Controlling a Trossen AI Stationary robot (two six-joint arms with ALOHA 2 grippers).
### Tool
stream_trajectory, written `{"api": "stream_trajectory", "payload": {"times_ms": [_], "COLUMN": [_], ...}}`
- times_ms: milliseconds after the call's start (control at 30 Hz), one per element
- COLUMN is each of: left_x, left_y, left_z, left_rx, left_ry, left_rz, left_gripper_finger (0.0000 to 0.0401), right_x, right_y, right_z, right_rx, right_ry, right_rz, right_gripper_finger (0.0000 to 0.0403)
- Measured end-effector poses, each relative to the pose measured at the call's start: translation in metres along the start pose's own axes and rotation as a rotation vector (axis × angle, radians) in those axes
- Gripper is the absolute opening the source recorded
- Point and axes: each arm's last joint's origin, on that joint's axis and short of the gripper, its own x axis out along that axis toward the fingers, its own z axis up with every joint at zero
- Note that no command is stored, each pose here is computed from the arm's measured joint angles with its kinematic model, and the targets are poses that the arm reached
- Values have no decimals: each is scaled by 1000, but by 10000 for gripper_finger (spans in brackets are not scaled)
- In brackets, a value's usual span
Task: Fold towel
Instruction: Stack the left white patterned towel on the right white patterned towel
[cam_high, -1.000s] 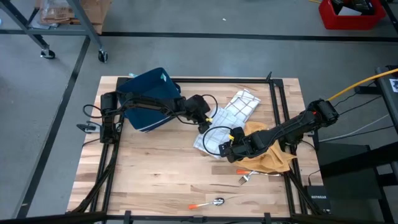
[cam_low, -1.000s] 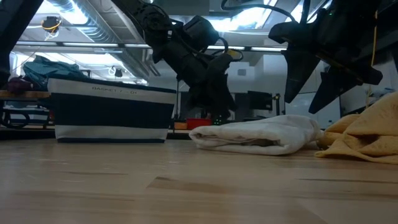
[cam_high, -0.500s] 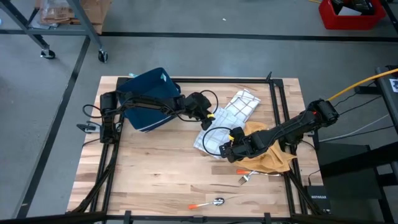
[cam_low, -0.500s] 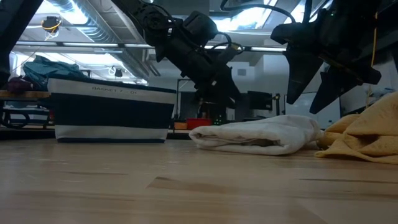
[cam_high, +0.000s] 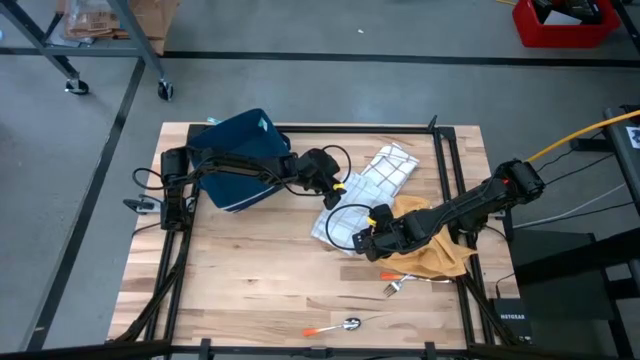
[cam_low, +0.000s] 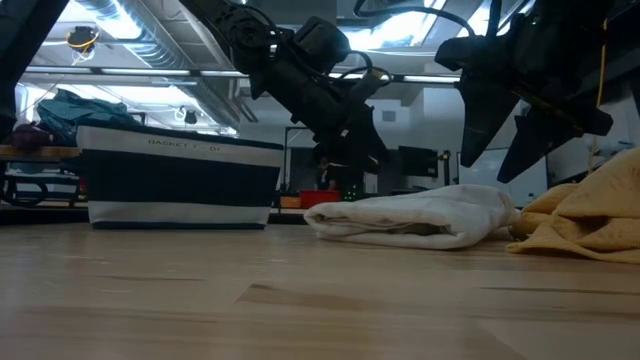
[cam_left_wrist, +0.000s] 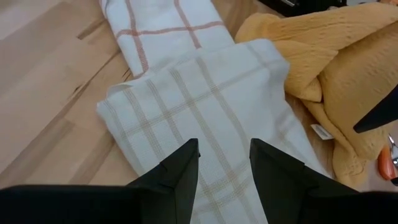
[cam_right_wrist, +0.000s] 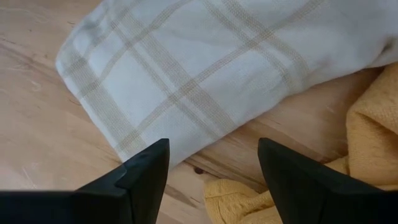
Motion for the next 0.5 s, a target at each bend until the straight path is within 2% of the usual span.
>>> {"api": "stream_trajectory", "payload": {"times_ms": [333, 500], "left_x": [0, 0], "left_y": [0, 0], "left_z": [0, 0], "left_rx": [-5, 0], "left_ry": [0, 0], "left_rz": [0, 0], "left_gripper_finger": [136, 136], "right_x": [0, 0], "right_y": [1, 2], "right_z": [0, 0], "right_rx": [6, 50], "right_ry": [9, 9], "right_rz": [7, 18], "right_gripper_finger": [248, 248]}}
